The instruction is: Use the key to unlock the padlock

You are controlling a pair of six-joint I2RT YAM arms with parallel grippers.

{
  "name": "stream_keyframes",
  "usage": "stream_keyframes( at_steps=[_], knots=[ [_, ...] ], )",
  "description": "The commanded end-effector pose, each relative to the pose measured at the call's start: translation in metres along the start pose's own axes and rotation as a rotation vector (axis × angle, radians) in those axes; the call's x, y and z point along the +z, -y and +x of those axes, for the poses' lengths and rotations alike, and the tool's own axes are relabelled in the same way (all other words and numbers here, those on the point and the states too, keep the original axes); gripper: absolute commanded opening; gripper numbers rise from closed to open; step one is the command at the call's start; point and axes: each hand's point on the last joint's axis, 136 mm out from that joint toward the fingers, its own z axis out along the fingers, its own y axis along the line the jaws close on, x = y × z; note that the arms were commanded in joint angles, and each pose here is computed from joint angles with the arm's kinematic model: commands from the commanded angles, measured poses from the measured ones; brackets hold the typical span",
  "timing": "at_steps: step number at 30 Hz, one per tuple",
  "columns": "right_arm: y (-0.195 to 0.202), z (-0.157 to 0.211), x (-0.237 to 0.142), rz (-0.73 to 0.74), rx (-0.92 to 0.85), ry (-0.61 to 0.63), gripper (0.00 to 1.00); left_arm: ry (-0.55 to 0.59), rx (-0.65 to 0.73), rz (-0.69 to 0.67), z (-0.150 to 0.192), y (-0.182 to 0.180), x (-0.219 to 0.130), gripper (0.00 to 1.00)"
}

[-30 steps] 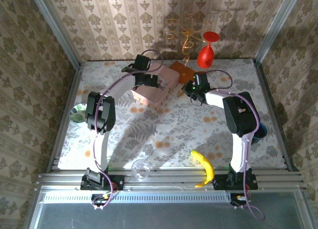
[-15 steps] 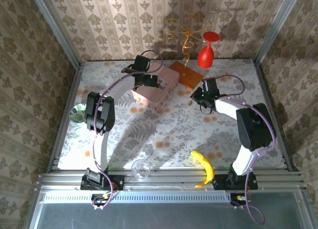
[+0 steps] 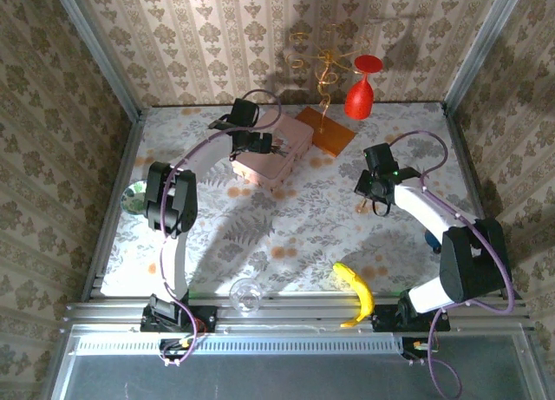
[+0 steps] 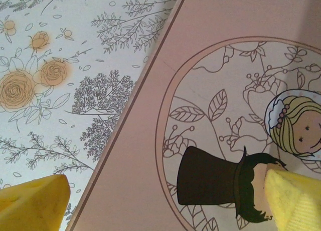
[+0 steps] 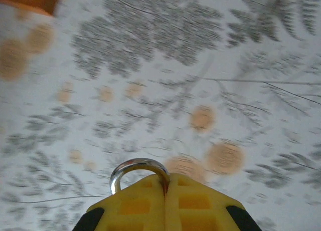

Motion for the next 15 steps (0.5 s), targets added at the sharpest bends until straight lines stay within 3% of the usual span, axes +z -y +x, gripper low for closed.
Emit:
stream_keyframes(
  at_steps=[1, 12, 15],
  knots=[
    [0.032, 0.004, -0.003, 0.190, -0.100, -0.037, 0.00, -0.090, -0.010, -0.048, 0.025, -0.019, -0.010, 1.00],
    [0.015, 0.004, 0.047, 0.231, -0.165, -0.134, 0.00, -0.075, -0.039, -0.055, 0.027, -0.023, -0.029, 1.00],
    [0.004, 0.002, 0.059, 0.224, -0.173, -0.144, 0.08, -0.065, -0.052, -0.050, 0.027, -0.023, -0.035, 1.00]
  ],
)
